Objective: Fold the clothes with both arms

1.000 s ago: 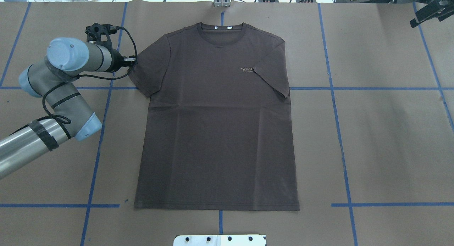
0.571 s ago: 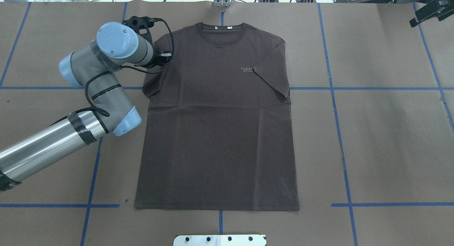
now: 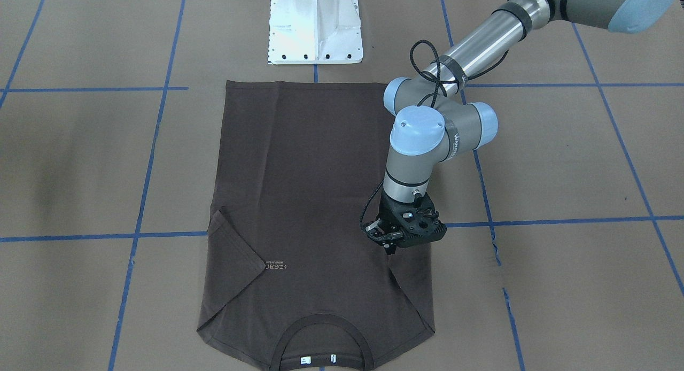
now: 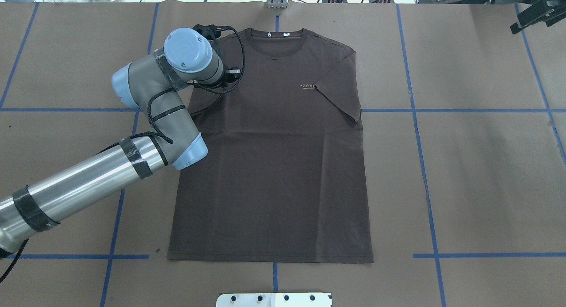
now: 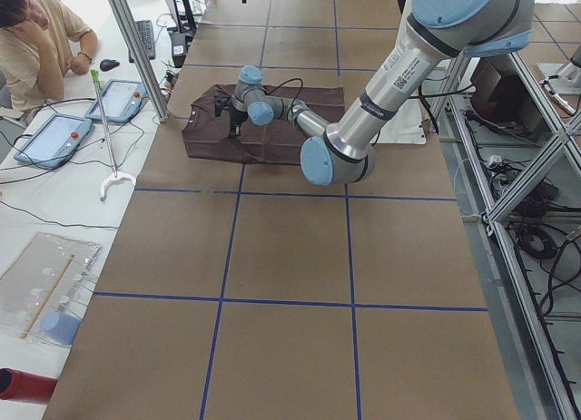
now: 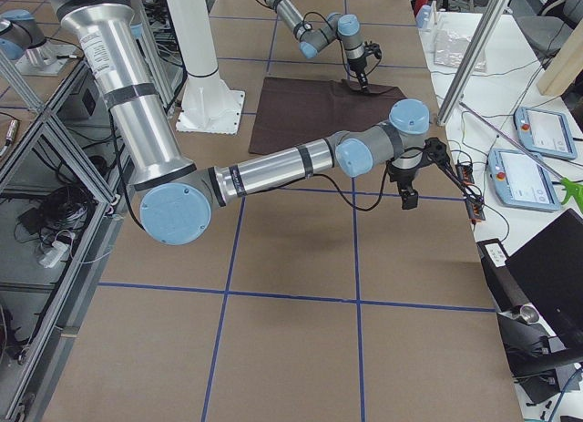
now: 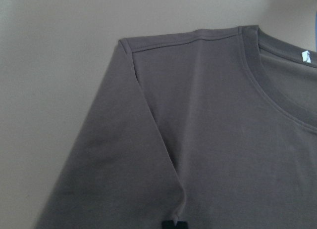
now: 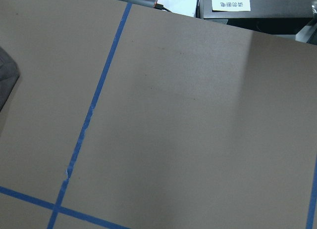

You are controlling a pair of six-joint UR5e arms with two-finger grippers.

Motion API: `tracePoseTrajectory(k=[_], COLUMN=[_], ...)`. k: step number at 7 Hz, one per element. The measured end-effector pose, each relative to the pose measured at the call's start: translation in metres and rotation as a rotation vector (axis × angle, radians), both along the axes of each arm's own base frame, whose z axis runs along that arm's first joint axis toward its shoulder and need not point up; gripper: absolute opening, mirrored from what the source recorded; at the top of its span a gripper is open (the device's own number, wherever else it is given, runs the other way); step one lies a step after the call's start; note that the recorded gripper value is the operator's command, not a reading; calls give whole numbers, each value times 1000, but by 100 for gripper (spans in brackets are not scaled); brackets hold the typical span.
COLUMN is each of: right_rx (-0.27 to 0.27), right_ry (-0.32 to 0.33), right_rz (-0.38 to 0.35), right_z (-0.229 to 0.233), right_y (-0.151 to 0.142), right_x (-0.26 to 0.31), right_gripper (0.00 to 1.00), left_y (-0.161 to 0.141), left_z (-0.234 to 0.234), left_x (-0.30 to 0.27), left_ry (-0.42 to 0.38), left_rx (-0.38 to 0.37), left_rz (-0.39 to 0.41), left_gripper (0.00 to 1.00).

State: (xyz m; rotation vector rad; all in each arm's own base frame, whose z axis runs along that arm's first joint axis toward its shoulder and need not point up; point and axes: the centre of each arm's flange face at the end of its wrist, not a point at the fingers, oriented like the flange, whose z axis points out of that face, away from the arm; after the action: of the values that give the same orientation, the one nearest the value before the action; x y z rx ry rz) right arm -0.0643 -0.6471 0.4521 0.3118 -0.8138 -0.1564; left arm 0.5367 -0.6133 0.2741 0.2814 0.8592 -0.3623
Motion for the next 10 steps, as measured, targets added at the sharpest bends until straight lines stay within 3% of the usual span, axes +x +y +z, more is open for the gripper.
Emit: tracePoseTrajectory(k=[1,3,5,8,10], right_rx=[-1,-14,-87,-209,-283], right_ry=[-1,-17,-66,-139,-170], right_rz=[0,5,73,245,317], right_z=[-1,-13,-66,-153,-165], right_y=[0,4,30,130,239], right_x=[-1,-19,-85,-218,-279], right_gripper=[100,100,100,100,99], left_y=[0,11,38,89,140], left_z=[1,-1,0,1,15], left_x=[0,-15,-47,-95,-134], left_ry=[-12,-37,-20,44,82], left_rx=[18,128,202,247,252], left_rz=[16,97,134,165,188], left_gripper=[100,100,100,100,100])
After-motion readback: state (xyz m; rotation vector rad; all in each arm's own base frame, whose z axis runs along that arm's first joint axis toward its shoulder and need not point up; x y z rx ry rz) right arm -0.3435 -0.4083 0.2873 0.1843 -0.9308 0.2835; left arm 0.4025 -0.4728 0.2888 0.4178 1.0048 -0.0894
